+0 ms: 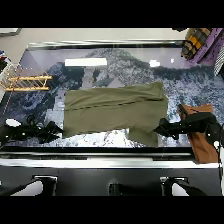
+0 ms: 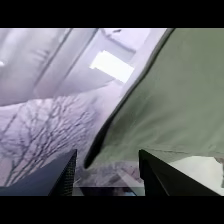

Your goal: Fold the clothes and pants, and hang the long-sleeved shirts on hangers.

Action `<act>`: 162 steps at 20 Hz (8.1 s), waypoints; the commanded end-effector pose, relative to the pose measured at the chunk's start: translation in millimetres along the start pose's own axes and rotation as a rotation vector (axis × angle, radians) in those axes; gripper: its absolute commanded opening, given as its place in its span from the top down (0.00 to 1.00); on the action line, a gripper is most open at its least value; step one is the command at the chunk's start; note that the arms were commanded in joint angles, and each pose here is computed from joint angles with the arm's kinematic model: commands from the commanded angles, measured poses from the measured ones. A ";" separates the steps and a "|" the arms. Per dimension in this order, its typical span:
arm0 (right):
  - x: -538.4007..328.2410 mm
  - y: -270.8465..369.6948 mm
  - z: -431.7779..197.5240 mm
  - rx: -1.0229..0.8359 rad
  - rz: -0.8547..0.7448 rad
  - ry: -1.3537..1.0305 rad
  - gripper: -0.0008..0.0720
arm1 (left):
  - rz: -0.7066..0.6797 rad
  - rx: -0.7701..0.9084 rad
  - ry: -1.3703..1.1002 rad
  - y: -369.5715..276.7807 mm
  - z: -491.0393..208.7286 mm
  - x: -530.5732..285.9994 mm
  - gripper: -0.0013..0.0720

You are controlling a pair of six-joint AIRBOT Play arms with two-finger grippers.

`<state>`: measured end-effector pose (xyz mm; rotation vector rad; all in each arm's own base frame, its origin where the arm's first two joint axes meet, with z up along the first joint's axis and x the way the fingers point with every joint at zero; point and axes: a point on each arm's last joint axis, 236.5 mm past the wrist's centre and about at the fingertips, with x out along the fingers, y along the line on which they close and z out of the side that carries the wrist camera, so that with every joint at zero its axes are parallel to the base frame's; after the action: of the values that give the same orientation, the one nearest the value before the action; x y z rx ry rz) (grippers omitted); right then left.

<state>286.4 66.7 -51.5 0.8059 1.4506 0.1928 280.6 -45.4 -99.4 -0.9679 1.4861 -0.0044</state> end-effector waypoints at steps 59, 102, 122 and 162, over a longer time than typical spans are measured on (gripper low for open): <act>-95.4 -49.6 160.6 -0.028 -0.141 -0.285 0.09 | 0.284 0.515 -0.221 -133.4 147.7 -80.5 0.50; -161.3 81.9 120.6 -0.112 -0.031 -0.223 0.95 | -0.195 0.420 0.120 -291.1 -45.0 147.9 0.96; -203.4 112.4 95.3 -0.202 -0.036 -0.273 0.95 | -0.359 0.367 0.316 -378.0 -205.3 280.2 0.97; 89.4 316.3 -6.8 -0.325 0.224 0.112 0.38 | 0.163 0.582 -0.350 -230.1 59.4 -206.7 0.96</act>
<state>411.8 339.9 43.5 0.6342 1.3801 0.5745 422.9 -48.3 181.5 -0.3504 1.1377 -0.1389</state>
